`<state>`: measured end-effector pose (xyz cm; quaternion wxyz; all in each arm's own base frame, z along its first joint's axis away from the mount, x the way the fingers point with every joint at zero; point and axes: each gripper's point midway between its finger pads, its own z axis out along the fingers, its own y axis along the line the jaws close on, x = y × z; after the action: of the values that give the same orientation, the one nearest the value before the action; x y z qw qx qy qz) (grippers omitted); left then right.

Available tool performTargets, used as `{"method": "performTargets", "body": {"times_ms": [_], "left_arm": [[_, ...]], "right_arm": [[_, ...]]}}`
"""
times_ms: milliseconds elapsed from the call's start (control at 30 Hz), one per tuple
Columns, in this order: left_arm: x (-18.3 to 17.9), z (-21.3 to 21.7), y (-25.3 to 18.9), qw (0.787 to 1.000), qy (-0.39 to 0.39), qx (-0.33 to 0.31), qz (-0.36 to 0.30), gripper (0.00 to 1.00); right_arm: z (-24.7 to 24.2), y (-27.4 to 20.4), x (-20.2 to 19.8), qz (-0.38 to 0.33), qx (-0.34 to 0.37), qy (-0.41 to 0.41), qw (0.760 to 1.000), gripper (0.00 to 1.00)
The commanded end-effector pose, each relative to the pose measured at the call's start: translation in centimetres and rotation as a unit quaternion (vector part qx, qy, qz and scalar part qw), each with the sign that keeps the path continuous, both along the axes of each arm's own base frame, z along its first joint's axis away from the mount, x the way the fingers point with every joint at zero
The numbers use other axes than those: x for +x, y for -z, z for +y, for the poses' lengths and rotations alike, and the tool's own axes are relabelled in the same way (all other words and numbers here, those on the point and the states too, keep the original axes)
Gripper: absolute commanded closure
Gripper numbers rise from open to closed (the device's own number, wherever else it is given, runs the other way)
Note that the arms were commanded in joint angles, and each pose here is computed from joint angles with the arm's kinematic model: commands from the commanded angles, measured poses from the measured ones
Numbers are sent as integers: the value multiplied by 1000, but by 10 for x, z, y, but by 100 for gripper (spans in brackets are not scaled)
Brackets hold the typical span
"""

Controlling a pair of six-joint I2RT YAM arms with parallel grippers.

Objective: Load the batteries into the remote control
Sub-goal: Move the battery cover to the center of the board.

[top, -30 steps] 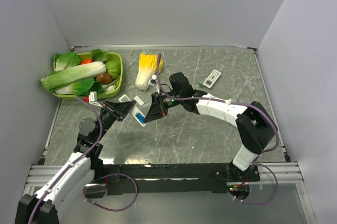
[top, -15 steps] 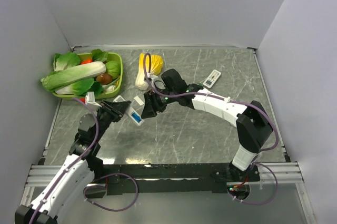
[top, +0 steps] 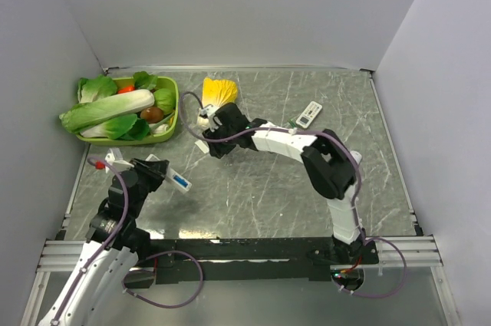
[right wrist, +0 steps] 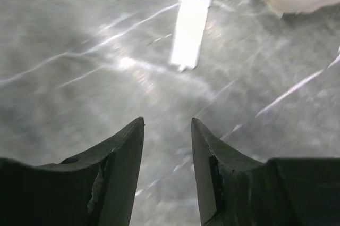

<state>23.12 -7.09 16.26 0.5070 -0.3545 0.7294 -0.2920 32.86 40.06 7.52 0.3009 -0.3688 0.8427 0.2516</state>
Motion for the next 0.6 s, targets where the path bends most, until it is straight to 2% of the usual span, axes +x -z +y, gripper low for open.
{"method": "performTargets", "body": {"times_ms": [0,233,433,567], "left_arm": [[-4,13,-26,999,-25,16,-20,99],[-6,14,-31,999,-21,20,-21,99],[-5,13,-31,999,-18,22,-23,99],[-4,11,-31,999,-14,23,-23,99]], "right_arm": [[27,-8,33,-96,-25,-13,995,53],[53,5,46,-111,-35,-21,993,55],[57,24,46,-93,-62,-24,993,58],[57,41,36,-72,-79,-42,993,68]]}}
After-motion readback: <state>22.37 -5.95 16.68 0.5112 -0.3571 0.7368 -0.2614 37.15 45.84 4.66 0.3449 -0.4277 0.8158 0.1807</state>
